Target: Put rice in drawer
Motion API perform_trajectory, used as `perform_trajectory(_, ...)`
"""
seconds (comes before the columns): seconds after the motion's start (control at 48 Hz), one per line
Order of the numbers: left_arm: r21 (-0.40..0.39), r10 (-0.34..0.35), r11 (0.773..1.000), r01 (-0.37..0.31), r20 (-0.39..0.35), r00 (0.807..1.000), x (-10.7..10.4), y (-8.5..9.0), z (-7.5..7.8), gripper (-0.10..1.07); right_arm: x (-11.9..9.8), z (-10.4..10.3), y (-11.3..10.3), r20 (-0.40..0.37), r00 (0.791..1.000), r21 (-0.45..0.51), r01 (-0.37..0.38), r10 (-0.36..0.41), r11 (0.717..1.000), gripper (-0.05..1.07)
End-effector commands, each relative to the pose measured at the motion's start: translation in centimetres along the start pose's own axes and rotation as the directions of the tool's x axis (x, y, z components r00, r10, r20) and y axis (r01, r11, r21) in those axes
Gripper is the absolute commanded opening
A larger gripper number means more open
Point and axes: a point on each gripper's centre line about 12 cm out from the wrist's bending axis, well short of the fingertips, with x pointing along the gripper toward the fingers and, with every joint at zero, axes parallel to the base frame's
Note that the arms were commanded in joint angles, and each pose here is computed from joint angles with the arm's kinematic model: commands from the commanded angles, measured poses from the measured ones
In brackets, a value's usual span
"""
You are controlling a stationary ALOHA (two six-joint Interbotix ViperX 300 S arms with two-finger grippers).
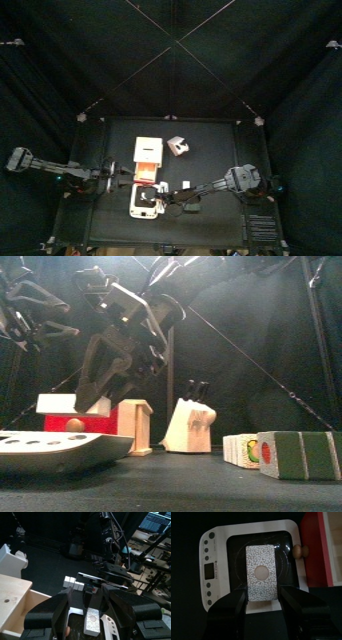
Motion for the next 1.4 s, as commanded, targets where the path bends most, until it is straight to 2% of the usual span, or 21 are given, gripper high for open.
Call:
perform_trajectory(0.0,-0.001,-0.001,1.0,0.001,0.014,1.0,0.2,-0.1,0.5,0.87,-2.5,2.3,-0.1,0.071,0.997,0.011,-0.018,0.017,1.0,0.56)
perform_trajectory(0.167,-0.002,0.0,1.0,0.0,0.014,1.0,0.2,-0.1,0.4,0.87,-3.8,3.5,-0.6,0.109,0.994,0.002,-0.01,0.01,1.0,0.56)
perform_trajectory(0.333,-0.001,0.0,1.0,0.0,0.014,1.0,0.2,-0.1,0.5,0.87,-5.0,5.1,-2.7,0.154,0.988,0.006,0.021,-0.021,1.0,0.55)
perform_trajectory(0.583,-0.002,0.002,1.0,-0.001,0.014,1.0,0.2,-0.1,0.4,0.87,-5.1,6.5,-7.1,0.179,0.98,0.054,0.08,-0.089,0.995,0.56)
perform_trajectory(0.792,-0.002,0.002,1.0,-0.002,0.011,1.0,0.1,0.0,0.4,0.87,-4.9,7.0,-8.8,0.207,0.972,0.039,0.106,-0.112,0.994,0.56)
perform_trajectory(1.042,-0.001,0.0,1.0,0.0,0.012,1.0,0.1,-0.1,0.4,0.87,-4.1,6.9,-9.0,0.214,0.971,0.025,0.101,-0.104,0.995,0.58)
perform_trajectory(1.375,0.0,0.002,1.0,-0.002,0.01,1.0,0.1,0.0,0.3,0.87,-3.0,6.1,-8.7,0.187,0.977,0.021,0.102,-0.104,0.995,0.78)
